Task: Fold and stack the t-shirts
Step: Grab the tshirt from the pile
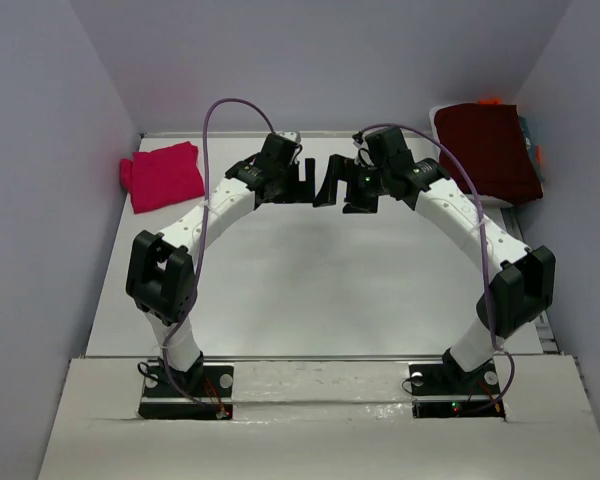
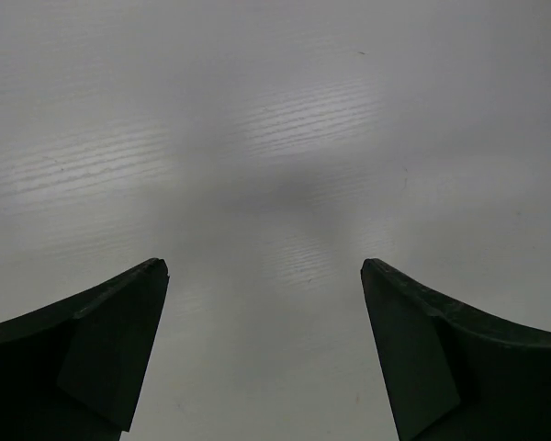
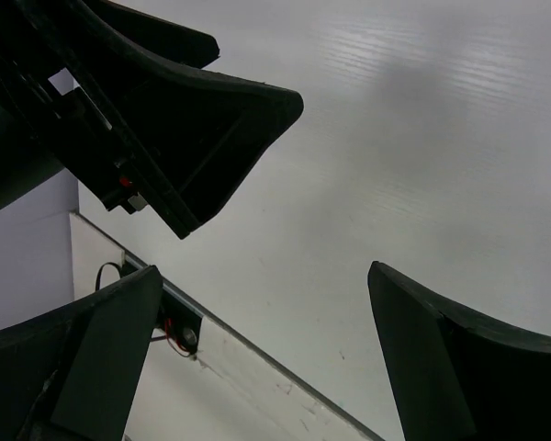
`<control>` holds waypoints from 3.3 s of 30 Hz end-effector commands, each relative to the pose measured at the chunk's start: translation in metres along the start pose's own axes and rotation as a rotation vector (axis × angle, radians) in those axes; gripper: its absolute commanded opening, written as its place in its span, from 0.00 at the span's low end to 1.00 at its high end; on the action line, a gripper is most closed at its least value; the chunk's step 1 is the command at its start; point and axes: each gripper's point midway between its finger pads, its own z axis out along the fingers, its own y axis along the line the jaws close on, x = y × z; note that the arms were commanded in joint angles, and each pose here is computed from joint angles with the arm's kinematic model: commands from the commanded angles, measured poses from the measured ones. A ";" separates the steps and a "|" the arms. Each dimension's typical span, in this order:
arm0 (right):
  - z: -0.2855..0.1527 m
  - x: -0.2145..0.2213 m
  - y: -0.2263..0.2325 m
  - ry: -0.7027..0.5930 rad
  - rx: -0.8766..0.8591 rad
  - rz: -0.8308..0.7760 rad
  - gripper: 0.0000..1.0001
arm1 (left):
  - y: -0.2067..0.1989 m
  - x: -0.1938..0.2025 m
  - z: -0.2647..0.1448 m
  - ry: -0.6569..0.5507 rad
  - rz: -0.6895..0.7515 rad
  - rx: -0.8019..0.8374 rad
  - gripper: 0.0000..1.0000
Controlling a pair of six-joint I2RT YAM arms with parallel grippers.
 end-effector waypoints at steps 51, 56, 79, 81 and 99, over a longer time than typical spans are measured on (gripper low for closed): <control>-0.105 -0.231 -0.258 -0.523 0.645 0.361 1.00 | -0.003 -0.008 -0.009 -0.022 0.005 -0.002 0.98; -0.107 -0.217 -0.295 -0.496 0.717 0.419 1.00 | -0.004 -0.009 -0.009 -0.015 0.009 -0.004 0.98; -0.185 -0.189 -0.345 -0.567 0.851 0.595 1.00 | -0.002 -0.007 -0.006 -0.028 0.004 -0.004 0.98; -0.178 -0.180 -0.350 -0.540 0.852 0.610 1.00 | -0.003 -0.008 -0.006 -0.029 0.005 -0.002 0.98; -0.150 -0.165 -0.354 -0.459 0.782 0.625 0.84 | 0.000 -0.002 -0.006 -0.028 0.002 -0.006 0.99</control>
